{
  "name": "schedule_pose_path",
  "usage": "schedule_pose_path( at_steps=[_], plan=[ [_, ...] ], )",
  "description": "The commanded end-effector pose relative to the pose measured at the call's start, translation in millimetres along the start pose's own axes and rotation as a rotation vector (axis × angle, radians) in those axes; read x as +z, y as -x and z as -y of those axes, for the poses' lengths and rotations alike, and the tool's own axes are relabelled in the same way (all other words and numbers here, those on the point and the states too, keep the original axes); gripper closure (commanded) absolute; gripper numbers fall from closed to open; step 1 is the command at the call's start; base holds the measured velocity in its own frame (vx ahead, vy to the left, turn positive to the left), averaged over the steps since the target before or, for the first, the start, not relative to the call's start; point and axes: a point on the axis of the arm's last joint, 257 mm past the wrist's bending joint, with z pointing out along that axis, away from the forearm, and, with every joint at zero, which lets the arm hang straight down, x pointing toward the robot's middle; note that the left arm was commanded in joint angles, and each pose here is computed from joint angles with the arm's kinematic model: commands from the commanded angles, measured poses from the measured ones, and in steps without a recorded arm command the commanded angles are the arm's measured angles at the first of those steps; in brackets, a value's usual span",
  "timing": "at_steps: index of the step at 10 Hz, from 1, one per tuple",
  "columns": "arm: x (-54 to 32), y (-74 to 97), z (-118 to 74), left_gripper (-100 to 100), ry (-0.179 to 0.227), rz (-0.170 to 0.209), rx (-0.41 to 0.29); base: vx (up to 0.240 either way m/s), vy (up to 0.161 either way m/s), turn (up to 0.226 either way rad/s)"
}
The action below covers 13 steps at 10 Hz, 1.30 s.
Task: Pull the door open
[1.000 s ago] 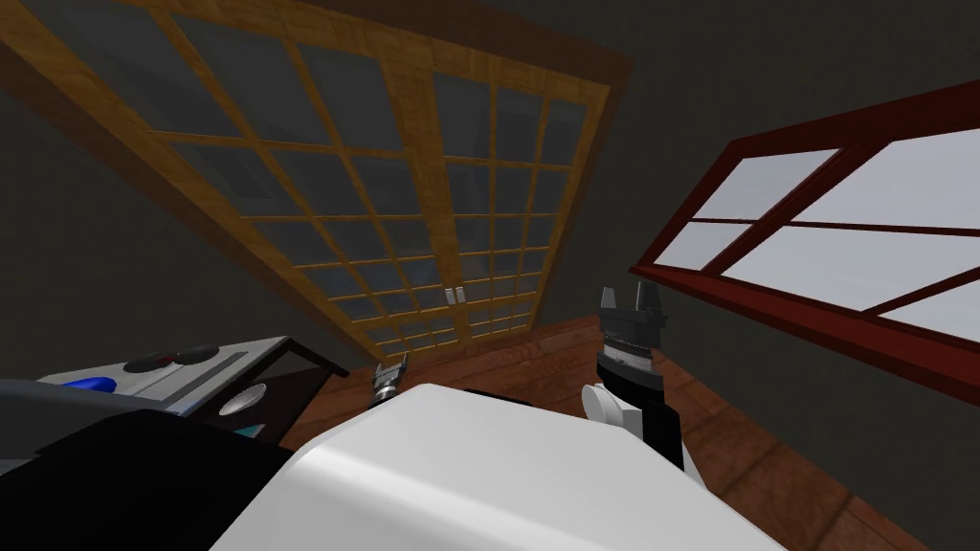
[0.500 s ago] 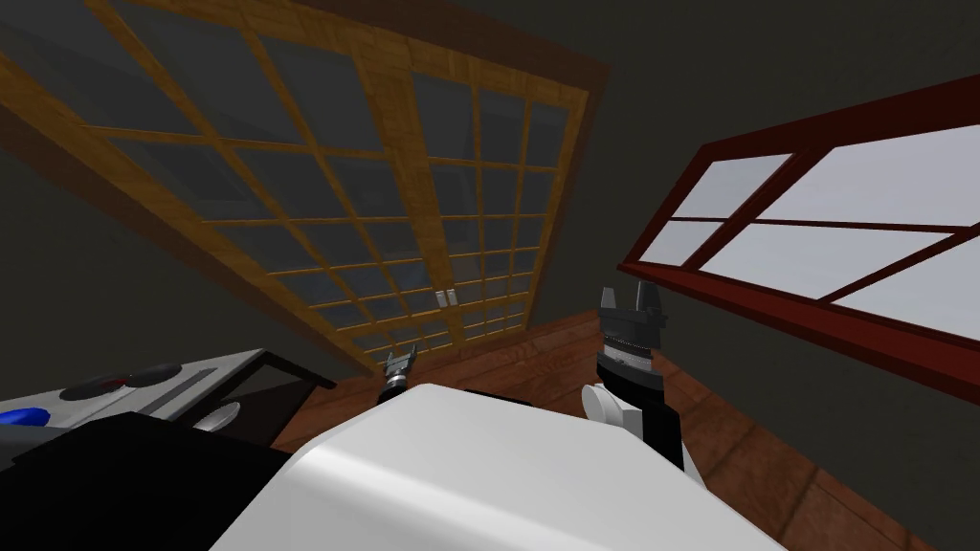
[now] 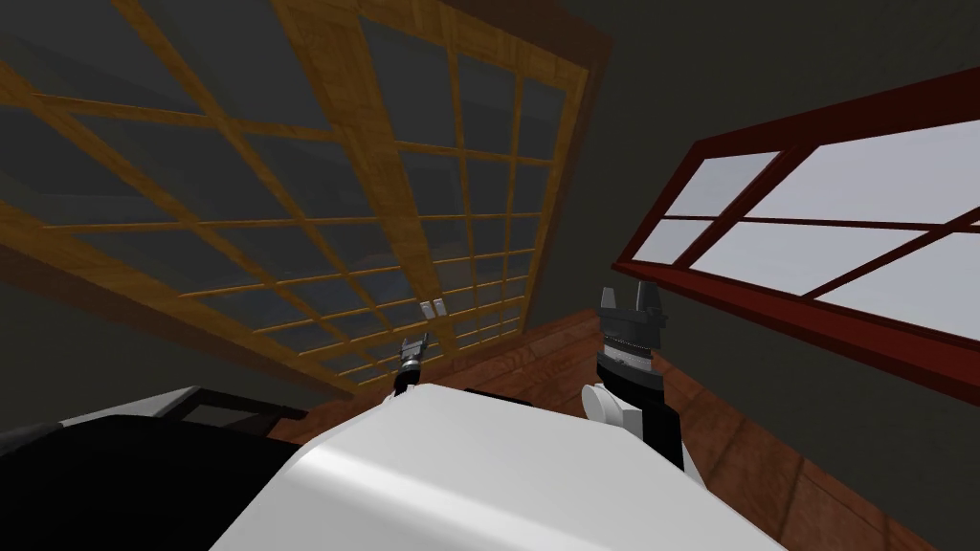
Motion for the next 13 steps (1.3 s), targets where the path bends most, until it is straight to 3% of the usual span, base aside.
schedule_pose_path(
  at_steps=[1, 5, 9, 10, 12, 13],
  plan=[
    [8.1, 10.0, 12.5, -100, -0.016, 0.021, -0.009, 0.178, 0.039, -0.087],
    [-8.1, -8.4, -14.6, -100, 0.021, -0.024, 0.014, -0.082, -0.015, 0.065],
    [-34.5, -28.8, -63.1, -100, 0.085, -0.086, 0.051, -0.196, -0.004, 0.114],
    [-34.5, -28.8, -63.1, -100, 0.085, -0.086, 0.051, -0.109, 0.017, 0.037],
    [-54.2, -39.9, -97.9, -100, 0.133, -0.126, 0.077, -0.124, -0.005, 0.142],
    [-55.5, -40.6, -100.2, -100, 0.136, -0.129, 0.078, -0.146, 0.003, 0.091]
  ],
)
